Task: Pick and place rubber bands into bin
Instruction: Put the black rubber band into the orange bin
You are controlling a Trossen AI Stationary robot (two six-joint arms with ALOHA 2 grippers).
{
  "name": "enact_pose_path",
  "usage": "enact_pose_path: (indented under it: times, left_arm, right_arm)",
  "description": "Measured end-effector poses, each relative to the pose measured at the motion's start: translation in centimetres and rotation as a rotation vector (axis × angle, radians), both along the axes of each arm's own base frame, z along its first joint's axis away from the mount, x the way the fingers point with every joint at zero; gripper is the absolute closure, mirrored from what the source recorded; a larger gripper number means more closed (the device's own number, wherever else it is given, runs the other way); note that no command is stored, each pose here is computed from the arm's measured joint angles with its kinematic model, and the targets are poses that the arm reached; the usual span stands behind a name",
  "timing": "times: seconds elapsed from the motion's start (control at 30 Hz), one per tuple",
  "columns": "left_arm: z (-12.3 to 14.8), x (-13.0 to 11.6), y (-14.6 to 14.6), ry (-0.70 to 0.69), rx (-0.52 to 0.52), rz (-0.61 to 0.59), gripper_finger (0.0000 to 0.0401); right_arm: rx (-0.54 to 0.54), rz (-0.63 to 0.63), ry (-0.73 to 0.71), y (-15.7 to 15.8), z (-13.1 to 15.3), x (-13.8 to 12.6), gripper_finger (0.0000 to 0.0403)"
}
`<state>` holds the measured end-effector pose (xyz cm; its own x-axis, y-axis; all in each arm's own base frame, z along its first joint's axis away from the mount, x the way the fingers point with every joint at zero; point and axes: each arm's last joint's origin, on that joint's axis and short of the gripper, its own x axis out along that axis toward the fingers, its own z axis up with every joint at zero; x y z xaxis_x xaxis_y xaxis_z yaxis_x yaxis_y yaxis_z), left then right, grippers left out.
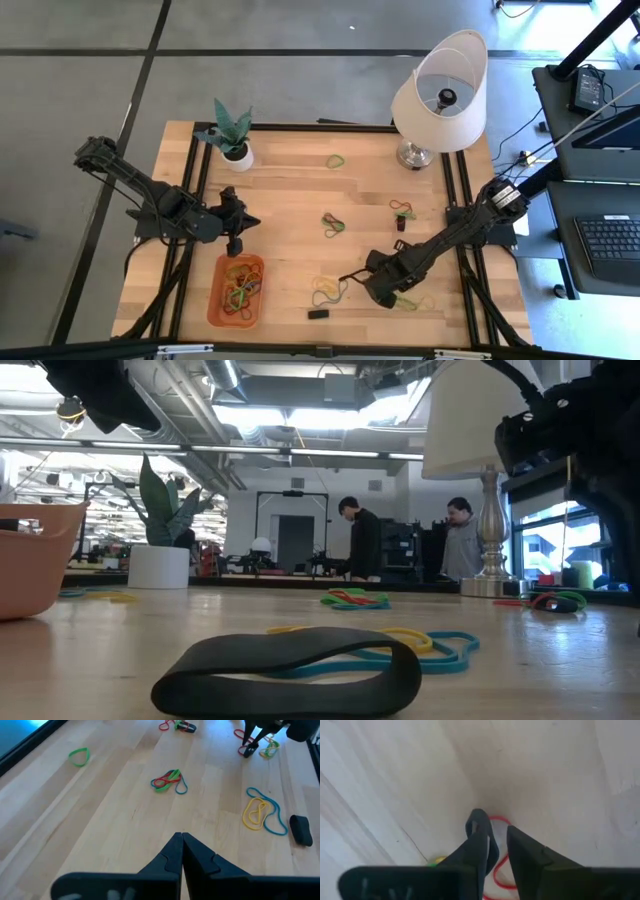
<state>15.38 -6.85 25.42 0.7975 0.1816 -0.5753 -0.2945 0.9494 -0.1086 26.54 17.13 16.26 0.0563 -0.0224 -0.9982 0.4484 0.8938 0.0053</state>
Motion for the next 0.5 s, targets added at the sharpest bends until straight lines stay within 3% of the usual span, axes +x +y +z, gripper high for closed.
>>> enact_pose_path:
  times: [0.5]
  left_arm:
    - [0.01,0.0,0.0,0.0,0.0,0.0,0.0397]
  right_arm:
    - [0.01,0.011,0.008,0.3,-0.02,-0.2,0.0345]
